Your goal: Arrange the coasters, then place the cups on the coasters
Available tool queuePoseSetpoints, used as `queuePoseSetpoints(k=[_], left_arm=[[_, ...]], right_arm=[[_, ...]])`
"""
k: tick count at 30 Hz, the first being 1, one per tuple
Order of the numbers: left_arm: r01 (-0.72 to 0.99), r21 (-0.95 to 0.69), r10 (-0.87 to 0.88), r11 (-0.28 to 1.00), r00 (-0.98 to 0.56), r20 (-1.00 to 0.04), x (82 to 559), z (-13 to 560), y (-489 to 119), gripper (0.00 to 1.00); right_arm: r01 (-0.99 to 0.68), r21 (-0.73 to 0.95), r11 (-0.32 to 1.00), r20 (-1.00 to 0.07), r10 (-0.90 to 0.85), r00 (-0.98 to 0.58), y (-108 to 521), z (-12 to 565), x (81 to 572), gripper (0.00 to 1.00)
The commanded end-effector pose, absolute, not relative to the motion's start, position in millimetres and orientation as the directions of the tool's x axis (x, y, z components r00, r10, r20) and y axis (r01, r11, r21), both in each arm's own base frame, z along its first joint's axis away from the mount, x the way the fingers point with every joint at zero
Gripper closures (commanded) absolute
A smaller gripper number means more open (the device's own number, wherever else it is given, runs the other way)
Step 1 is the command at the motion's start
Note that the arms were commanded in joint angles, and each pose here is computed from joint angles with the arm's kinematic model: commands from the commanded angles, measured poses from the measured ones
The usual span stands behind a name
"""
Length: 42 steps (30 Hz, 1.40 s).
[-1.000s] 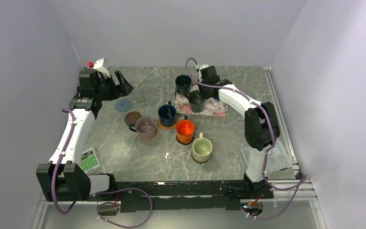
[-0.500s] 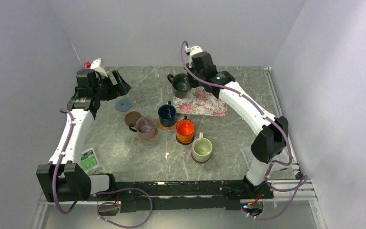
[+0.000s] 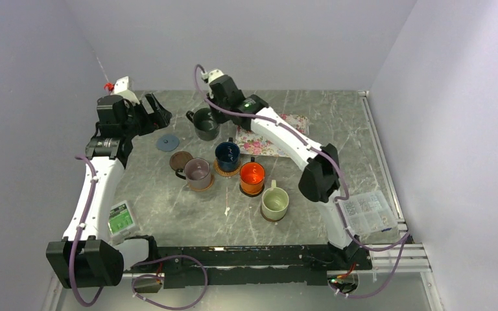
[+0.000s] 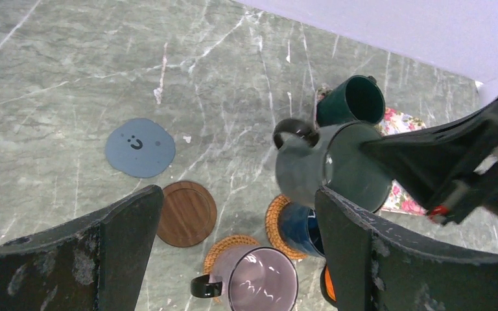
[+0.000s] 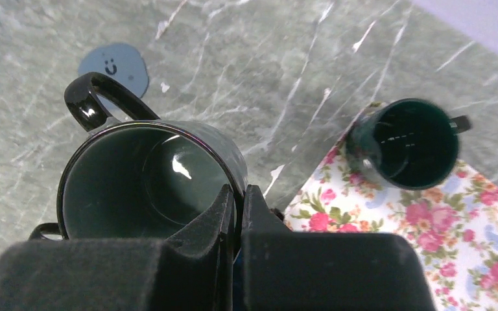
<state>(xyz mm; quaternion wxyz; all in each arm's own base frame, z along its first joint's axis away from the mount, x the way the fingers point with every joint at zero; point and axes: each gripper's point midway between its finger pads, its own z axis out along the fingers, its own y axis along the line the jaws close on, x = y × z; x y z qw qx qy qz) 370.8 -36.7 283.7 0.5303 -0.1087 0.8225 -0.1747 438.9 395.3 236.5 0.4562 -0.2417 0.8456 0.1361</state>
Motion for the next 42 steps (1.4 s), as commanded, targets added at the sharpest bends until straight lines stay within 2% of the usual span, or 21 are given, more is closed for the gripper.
queuePoseSetpoints(k=[1,20,42], left_arm=[[-0.045,-0.391,-0.382,0.919,-0.347,-0.857,369,299,-23,0.06],[-0.050,-0.413,-0.406,0.909,-0.329,-0.853,369,302,-15,0.06],[-0.025,-0.436,-0.416,0.900,-0.352,-0.838,372,299,-21,0.06]], right_arm=[[-0.551,0.091,0.830,-0.902,-0.166,-0.399,421,281,443,1.00],[-0.709,0.096,0.698,-0.911,-0.226,-0.345,500,225,429,1.00],[-0.793,0.086,0.603,-0.882,-0.324,-0.342,527,182,406,1.00]])
